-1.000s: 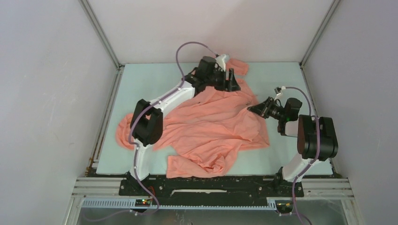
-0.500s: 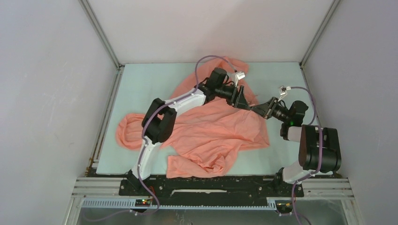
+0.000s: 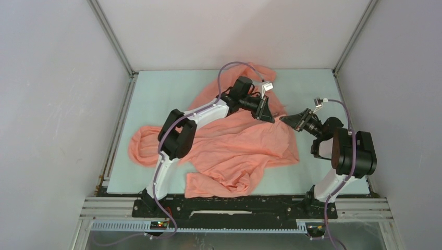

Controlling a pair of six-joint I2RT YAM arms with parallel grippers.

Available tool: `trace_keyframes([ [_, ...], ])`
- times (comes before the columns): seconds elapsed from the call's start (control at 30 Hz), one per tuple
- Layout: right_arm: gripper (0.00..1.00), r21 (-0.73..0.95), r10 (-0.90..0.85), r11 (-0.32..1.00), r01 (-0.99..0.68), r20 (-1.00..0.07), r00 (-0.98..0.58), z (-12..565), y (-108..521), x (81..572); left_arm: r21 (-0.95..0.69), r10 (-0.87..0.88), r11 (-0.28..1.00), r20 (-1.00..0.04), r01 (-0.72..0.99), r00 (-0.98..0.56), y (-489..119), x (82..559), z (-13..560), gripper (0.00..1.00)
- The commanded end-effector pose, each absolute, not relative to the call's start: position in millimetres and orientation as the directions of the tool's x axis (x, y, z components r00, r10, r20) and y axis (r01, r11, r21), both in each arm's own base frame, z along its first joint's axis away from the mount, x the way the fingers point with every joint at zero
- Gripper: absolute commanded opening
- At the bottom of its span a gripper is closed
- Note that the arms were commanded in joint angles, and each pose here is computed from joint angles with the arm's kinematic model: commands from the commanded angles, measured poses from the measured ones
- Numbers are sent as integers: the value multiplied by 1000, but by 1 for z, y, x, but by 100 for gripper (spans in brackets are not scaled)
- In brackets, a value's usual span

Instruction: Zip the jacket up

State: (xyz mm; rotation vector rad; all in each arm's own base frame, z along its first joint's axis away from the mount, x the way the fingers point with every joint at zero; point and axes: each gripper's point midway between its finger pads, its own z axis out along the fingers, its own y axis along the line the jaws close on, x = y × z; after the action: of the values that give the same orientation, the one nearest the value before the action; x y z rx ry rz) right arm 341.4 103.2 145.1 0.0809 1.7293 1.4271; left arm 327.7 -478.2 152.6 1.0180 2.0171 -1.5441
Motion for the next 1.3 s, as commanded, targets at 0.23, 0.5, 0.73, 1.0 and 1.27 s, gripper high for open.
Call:
trace_keyframes([
  [0.23, 22, 833, 589, 364, -417, -553, -589, 144, 92, 346, -608, 295, 169, -720, 776, -629, -477, 339, 151, 0],
  [0.5, 0, 836, 594, 356, -418, -547, -589, 144, 91, 346, -615, 297, 166, -714, 771, -634, -477, 339, 152, 1],
  [0.73, 0, 833, 585, 333, -441, -549, -596, 147, 96, 344, -650, 261, 130, -706, 748, -659, -485, 339, 158, 57],
  [1.0, 0, 834, 578, 324, -446, -548, -605, 148, 99, 343, -694, 216, 70, -690, 716, -690, -497, 339, 165, 50],
  [1.27, 0, 838, 575, 318, -444, -543, -612, 150, 101, 342, -712, 206, 65, -676, 699, -708, -500, 341, 163, 17],
])
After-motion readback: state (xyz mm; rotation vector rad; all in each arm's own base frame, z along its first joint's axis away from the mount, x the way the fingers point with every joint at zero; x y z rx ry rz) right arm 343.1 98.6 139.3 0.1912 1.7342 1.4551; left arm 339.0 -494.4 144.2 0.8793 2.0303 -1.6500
